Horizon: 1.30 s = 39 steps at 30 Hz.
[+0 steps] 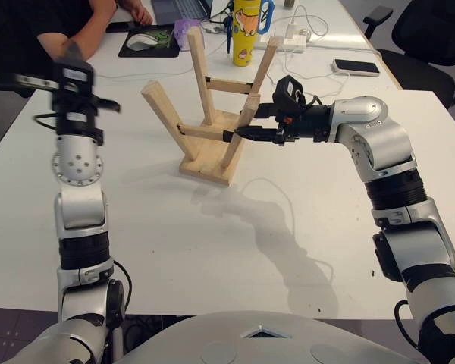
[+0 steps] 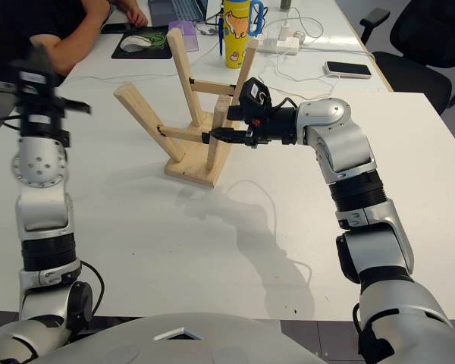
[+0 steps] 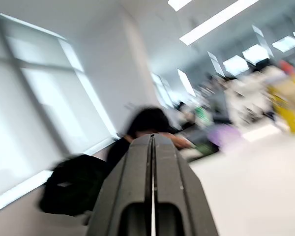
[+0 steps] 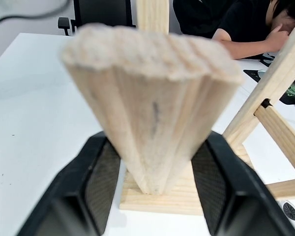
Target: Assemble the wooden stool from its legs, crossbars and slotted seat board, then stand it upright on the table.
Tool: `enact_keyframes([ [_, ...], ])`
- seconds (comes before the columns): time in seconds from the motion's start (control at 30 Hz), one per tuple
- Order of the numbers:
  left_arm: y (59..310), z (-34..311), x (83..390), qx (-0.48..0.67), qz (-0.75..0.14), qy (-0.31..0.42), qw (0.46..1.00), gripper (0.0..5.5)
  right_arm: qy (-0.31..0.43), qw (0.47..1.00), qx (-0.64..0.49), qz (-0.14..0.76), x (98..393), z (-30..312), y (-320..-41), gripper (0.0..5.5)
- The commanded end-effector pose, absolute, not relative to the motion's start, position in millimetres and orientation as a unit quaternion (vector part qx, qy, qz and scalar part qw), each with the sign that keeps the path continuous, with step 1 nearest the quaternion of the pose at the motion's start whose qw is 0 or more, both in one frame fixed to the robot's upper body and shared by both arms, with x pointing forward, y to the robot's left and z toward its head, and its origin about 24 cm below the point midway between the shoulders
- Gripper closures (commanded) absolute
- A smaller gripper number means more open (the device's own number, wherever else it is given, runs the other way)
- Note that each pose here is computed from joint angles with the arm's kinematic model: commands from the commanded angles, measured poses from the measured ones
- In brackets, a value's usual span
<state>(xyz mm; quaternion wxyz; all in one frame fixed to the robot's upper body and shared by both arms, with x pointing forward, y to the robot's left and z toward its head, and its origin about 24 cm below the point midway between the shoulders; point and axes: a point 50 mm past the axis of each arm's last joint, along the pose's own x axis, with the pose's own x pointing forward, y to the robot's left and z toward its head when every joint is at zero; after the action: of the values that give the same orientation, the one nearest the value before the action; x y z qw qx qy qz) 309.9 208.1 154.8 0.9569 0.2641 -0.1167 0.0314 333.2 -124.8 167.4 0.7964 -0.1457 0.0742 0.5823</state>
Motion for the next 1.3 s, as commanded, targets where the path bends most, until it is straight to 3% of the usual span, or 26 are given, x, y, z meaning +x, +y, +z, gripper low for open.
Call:
enact_keyframes([
  [0.03,187,144,324,0.257,-0.04,-0.087,0.962,5.5,0.172,0.795,-0.148,0.563,329,124,-135,3.43],
  [0.3,166,140,316,0.251,-0.093,-0.088,0.96,5.5,0.17,0.779,-0.169,0.579,337,134,-136,3.43],
  [0.43,160,132,310,0.244,-0.103,-0.074,0.961,5.5,0.129,0.805,-0.128,0.564,343,144,-146,3.43],
  [0.83,156,121,299,0.233,-0.102,-0.054,0.966,5.5,0.054,0.833,-0.073,0.546,335,169,-165,1.55],
  [0.97,149,116,300,0.228,-0.117,-0.045,0.966,5.5,0.136,0.854,-0.097,0.493,325,127,-188,1.0],
  [1.1,134,117,300,0.225,-0.141,-0.049,0.963,5.5,0.182,0.867,-0.072,0.458,309,87,-192,0.39],
  [1.17,126,119,301,0.222,-0.157,-0.052,0.961,5.5,0.173,0.886,-0.055,0.427,310,82,-193,0.13],
  [1.3,123,118,299,0.231,-0.143,-0.045,0.961,5.5,0.16,0.905,-0.021,0.394,312,84,-191,0.13],
])
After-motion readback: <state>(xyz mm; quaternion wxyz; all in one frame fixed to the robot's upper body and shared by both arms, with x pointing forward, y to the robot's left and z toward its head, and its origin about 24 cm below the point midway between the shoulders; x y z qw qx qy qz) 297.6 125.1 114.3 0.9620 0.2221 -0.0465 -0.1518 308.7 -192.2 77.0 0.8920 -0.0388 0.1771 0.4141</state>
